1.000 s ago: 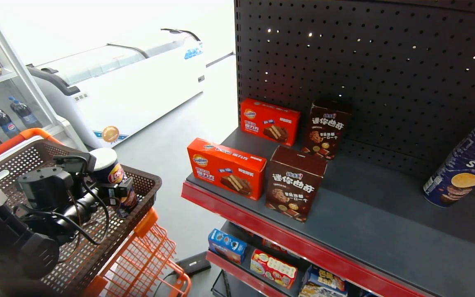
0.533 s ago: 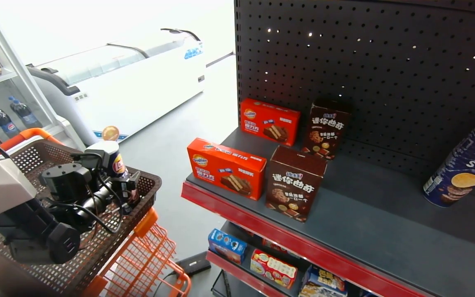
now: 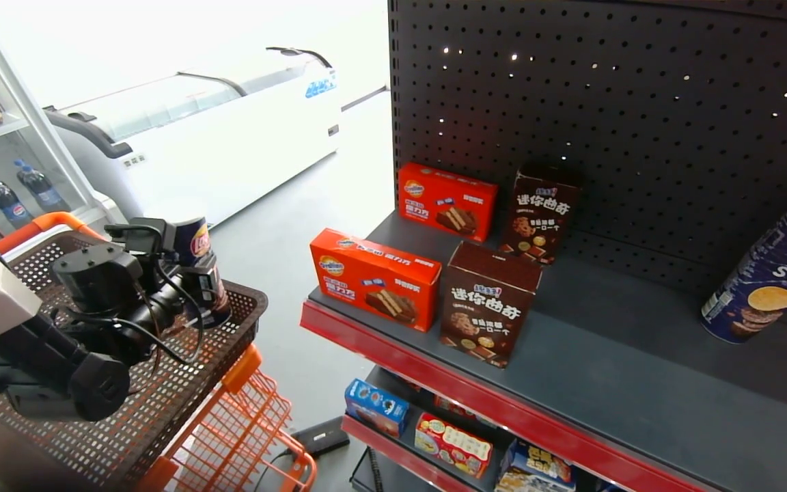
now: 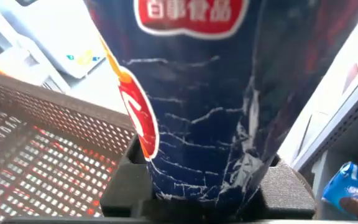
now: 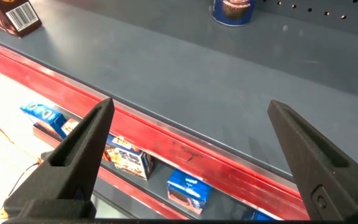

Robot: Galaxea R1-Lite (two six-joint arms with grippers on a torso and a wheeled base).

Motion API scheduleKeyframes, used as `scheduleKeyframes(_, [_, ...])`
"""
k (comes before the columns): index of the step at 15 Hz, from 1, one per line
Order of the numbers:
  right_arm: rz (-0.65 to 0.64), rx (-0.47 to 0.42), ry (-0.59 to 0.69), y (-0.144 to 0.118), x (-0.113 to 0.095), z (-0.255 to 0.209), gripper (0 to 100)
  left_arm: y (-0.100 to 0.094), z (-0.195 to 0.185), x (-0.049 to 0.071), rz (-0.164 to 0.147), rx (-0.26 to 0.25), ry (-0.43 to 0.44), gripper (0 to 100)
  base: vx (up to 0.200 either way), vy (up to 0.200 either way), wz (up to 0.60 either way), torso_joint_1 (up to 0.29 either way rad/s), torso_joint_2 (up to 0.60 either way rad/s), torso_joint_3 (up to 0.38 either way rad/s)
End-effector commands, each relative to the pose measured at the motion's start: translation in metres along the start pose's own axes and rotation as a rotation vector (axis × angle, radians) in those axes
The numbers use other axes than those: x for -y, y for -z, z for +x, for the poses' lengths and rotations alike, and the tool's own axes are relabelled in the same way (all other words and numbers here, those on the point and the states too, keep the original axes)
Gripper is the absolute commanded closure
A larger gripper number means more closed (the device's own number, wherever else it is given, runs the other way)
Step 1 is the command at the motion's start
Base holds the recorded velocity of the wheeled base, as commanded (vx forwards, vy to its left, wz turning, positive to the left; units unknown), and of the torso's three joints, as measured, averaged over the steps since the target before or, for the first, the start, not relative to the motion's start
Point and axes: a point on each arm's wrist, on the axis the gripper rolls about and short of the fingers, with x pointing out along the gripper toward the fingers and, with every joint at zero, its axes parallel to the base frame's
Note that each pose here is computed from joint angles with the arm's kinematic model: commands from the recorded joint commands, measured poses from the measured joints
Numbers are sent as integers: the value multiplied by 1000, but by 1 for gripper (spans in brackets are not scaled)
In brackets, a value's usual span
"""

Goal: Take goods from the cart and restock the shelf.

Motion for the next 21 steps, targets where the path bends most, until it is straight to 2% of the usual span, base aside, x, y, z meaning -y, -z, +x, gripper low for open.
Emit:
scheduleKeyframes(1, [0, -1, 0, 0, 0, 0, 0, -34, -12, -2, 4, 92, -3, 100, 0, 0, 0, 0, 0, 0])
scheduleKeyframes(2, [0, -1, 0, 0, 0, 0, 0, -52, -19, 2, 3, 143, 17, 100, 0, 0, 0, 0, 0, 0])
scheduleKeyframes(3, [0, -1, 0, 0, 0, 0, 0, -63, -27, 6, 1, 174, 54, 100, 0, 0, 0, 0, 0, 0])
scheduleKeyframes(4, [0, -1, 0, 0, 0, 0, 0, -65, -31, 7, 1, 174, 68, 100, 0, 0, 0, 0, 0, 0])
scheduleKeyframes(5, [0, 0, 0, 0, 0, 0, 0, -74, -47, 11, 4, 154, 133, 100, 0, 0, 0, 0, 0, 0])
scheduleKeyframes(6, [0, -1, 0, 0, 0, 0, 0, -86, -53, 13, 5, 188, 149, 100, 0, 0, 0, 0, 0, 0])
scheduleKeyframes(8, [0, -1, 0, 0, 0, 0, 0, -92, -57, 15, 4, 202, 161, 100, 0, 0, 0, 0, 0, 0])
scheduleKeyframes(9, [0, -1, 0, 0, 0, 0, 0, -113, -75, 23, -3, 225, 208, 100, 0, 0, 0, 0, 0, 0])
scheduleKeyframes(12, [0, -1, 0, 0, 0, 0, 0, -131, -101, 30, -5, 160, 322, 100, 0, 0, 0, 0, 0, 0])
scheduleKeyframes(14, [0, -1, 0, 0, 0, 0, 0, -144, -123, 37, -45, 144, 397, 100, 0, 0, 0, 0, 0, 0])
scheduleKeyframes(15, [0, -1, 0, 0, 0, 0, 0, -145, -123, 38, -45, 144, 400, 100, 0, 0, 0, 0, 0, 0])
scheduleKeyframes(16, [0, -1, 0, 0, 0, 0, 0, -154, -128, 48, -49, 136, 480, 100, 0, 0, 0, 0, 0, 0])
scheduleKeyframes(17, [0, -1, 0, 0, 0, 0, 0, -158, -131, 57, -58, 147, 516, 100, 0, 0, 0, 0, 0, 0])
scheduleKeyframes(19, [0, -1, 0, 0, 0, 0, 0, -165, -142, 66, -104, 163, 603, 100, 0, 0, 0, 0, 0, 0])
scheduleKeyframes(21, [0, -1, 0, 0, 0, 0, 0, -164, -148, 71, -111, 161, 712, 100, 0, 0, 0, 0, 0, 0])
